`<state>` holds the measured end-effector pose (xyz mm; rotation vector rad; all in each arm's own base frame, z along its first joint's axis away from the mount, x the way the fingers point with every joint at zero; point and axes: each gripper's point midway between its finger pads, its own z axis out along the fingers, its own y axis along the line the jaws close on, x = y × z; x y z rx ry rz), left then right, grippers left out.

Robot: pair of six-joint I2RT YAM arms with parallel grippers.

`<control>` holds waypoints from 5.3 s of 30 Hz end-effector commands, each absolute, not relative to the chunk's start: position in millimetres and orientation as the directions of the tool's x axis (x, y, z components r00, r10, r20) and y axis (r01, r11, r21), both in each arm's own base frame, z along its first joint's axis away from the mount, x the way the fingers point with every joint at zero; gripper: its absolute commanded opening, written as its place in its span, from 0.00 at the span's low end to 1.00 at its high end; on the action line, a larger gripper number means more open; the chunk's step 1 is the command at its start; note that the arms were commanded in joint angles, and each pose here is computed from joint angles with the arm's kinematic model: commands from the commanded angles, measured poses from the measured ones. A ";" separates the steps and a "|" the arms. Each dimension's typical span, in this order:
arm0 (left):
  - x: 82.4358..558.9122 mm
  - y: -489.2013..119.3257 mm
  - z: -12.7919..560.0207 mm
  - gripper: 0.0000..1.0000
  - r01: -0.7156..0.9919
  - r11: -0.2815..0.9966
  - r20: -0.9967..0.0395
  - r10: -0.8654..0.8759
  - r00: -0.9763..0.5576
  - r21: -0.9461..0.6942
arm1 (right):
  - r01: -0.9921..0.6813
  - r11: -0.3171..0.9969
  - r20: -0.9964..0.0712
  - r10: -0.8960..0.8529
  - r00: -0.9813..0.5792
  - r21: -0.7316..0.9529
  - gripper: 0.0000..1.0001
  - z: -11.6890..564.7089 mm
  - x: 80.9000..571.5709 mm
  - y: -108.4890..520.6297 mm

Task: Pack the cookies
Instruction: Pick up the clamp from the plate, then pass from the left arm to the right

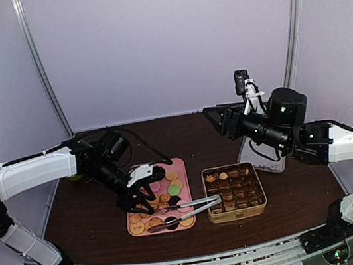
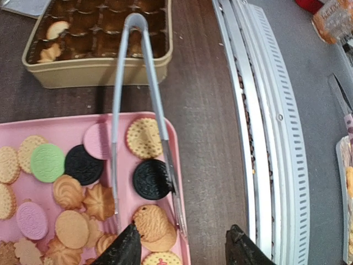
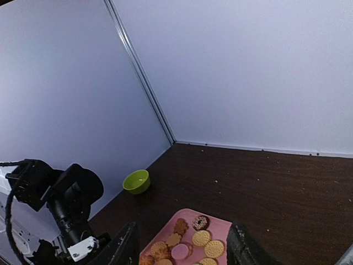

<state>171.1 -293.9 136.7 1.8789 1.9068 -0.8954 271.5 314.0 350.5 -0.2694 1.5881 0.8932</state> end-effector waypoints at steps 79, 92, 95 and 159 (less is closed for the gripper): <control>154.6 -309.7 250.5 0.00 0.887 -0.173 -0.763 0.595 -0.253 -0.429 | -0.878 0.210 -0.901 0.165 -0.402 0.430 1.00 334.3 188.1 340.4; 155.5 -313.3 254.0 0.00 0.876 -0.187 -0.767 0.585 -0.264 -0.445 | -0.886 0.139 -0.890 0.186 -0.416 0.443 0.92 342.5 205.9 381.2; 156.6 -313.7 253.1 0.00 0.876 -0.181 -0.762 0.590 -0.268 -0.448 | -0.884 0.133 -0.887 0.183 -0.424 0.449 0.87 340.8 206.7 387.7; 191.7 -297.4 236.2 0.21 0.948 -0.014 -0.760 0.602 -0.247 -0.319 | -0.858 0.325 -0.917 0.105 -0.385 0.397 0.50 324.9 210.5 409.3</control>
